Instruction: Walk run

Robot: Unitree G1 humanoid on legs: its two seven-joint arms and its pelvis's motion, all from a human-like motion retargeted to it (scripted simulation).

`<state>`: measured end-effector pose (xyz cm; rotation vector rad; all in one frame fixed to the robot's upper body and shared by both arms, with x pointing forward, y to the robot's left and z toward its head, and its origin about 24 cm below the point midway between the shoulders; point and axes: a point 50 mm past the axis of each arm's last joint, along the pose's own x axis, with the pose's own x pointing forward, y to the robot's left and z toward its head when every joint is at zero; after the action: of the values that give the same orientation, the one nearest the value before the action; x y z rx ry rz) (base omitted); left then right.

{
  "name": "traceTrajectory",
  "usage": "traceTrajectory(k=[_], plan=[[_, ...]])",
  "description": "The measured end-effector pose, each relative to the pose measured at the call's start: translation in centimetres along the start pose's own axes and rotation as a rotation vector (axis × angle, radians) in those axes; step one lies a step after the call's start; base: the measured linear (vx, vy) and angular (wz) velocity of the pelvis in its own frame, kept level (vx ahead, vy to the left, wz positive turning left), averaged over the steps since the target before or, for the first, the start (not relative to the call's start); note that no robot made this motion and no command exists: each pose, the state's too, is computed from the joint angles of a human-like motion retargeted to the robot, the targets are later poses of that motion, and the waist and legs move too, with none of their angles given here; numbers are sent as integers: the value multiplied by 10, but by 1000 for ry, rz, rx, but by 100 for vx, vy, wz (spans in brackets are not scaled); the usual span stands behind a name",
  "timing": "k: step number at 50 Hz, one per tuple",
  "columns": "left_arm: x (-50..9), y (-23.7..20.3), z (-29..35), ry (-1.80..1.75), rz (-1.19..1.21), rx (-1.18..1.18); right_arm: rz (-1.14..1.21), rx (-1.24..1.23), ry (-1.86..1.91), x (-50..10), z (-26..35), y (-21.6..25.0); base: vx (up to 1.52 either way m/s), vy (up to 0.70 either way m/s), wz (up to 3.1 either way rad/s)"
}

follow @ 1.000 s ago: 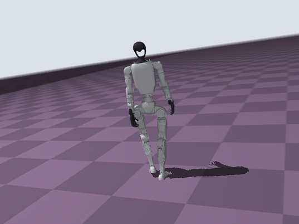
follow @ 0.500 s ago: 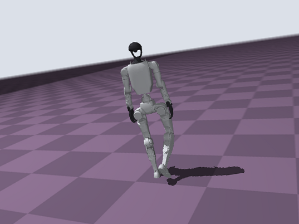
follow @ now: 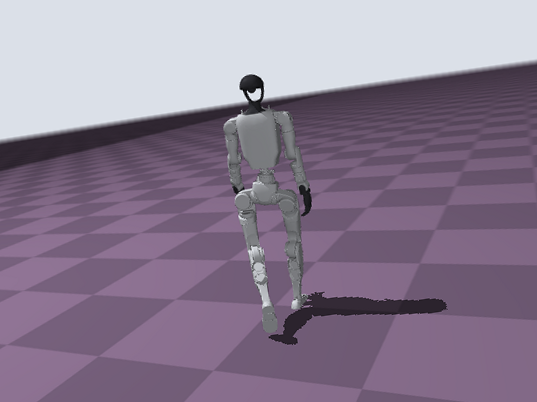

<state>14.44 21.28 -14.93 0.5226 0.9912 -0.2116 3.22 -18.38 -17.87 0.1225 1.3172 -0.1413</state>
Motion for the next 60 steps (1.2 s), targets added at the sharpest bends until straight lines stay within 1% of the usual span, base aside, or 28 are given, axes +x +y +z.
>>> traceTrajectory(k=[4, 11, 15, 20, 24, 27, 31, 35, 39, 43, 48, 51, 55, 57, 60], plan=[[-18, -38, -54, 196, -78, 8, 1, -57, -107, 6, 44, 8, 76, -16, 0], [-72, -98, -131, 519, -218, -135, 0, -147, -370, 0, 135, 20, 65, -7, -28], [-92, -118, -148, 632, -263, -210, -5, -171, -509, -11, 178, 24, 79, -2, -19], [-97, -127, -150, 661, -242, -251, 3, -173, -563, -16, 191, 25, 77, 4, -38], [-87, -119, -141, 616, -220, -258, 18, -136, -479, -7, 165, 24, 103, 13, -47], [-80, -111, -135, 581, -191, -256, 36, -129, -335, 2, 120, 21, 105, 11, -80], [-53, -90, -105, 449, -143, -255, 24, -138, -180, 6, 69, 13, 82, 11, -5], [-24, -45, -67, 290, -79, -211, -1, -151, -73, 5, 36, 6, 75, 7, -48], [-4, 3, -21, 121, 4, -147, -8, -80, 3, 2, 9, 2, 56, 2, 43], [5, 44, 22, -35, 85, -127, -3, -18, 68, -3, -15, -4, 64, 1, 62], [4, 82, 61, -185, 148, -84, -4, 18, 129, -7, -34, -3, 94, -10, 52], [3, 86, 72, -232, 154, -49, 5, 47, 138, -8, -39, -4, 90, -12, 24], [4, 70, 62, -211, 115, -48, -6, 47, 110, -5, -29, -2, 84, -13, 27], [4, 50, 38, -136, 54, -44, -10, 45, 99, -5, -27, 0, 101, -19, 45], [-2, 5, -4, -7, -43, -37, -19, 61, 86, -4, -24, 4, 115, -16, 16]])
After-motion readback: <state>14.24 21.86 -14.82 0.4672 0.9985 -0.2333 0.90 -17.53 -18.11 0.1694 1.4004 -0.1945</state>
